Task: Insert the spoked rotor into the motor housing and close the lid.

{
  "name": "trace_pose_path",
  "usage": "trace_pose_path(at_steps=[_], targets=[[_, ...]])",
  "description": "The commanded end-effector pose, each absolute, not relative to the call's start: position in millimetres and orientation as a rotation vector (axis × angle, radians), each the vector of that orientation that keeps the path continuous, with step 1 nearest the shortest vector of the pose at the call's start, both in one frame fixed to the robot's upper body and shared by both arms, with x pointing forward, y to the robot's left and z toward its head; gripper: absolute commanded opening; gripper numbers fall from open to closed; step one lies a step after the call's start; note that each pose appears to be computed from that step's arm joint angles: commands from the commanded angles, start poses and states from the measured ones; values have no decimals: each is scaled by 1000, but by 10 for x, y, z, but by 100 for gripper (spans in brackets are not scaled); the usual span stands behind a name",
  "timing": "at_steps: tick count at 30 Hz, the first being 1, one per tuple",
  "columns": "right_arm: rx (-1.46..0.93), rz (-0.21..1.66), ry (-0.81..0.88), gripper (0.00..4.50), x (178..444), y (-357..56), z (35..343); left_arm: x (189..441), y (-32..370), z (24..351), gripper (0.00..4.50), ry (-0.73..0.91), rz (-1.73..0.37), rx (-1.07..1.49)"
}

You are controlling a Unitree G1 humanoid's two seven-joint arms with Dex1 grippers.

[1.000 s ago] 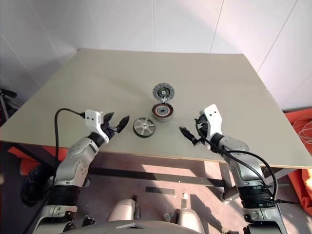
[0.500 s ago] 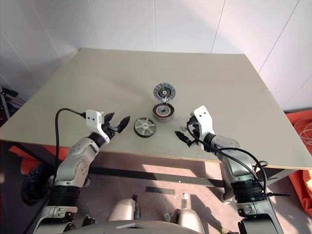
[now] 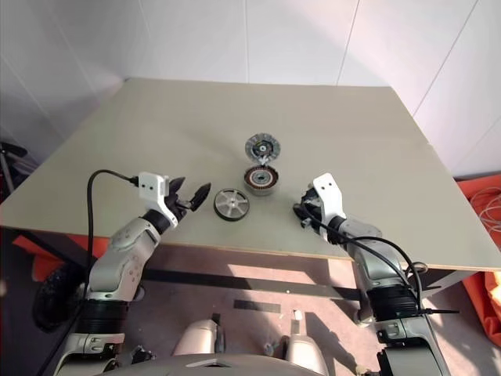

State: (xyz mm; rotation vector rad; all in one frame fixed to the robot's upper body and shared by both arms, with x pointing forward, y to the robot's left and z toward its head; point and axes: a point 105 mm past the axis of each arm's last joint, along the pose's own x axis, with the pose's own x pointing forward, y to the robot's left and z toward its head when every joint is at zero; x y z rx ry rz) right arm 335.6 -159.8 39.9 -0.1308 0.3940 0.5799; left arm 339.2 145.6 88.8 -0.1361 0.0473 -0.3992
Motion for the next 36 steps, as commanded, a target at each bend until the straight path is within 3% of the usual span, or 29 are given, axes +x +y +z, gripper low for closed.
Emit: trace_pose_path(at_steps=[1, 6, 15, 24, 36], targets=[[-147, 580, 343, 66, 3422, -1584, 523, 3417, 1474, 992, 450, 1, -403, -116], [-147, 573, 332, 66, 3441, -1587, 545, 3424, 1483, 962, 450, 3, -401, -116], [-57, 625, 194, 66, 3600, -1252, 996, 3430, 1480, 908, 450, 16, -406, -130], [-103, 675, 215, 66, 3814, -878, 905, 3449, 1491, 862, 450, 30, -376, -147], [-140, 672, 222, 66, 4086, -776, 880, 3414, 1483, 835, 450, 33, -375, -134]])
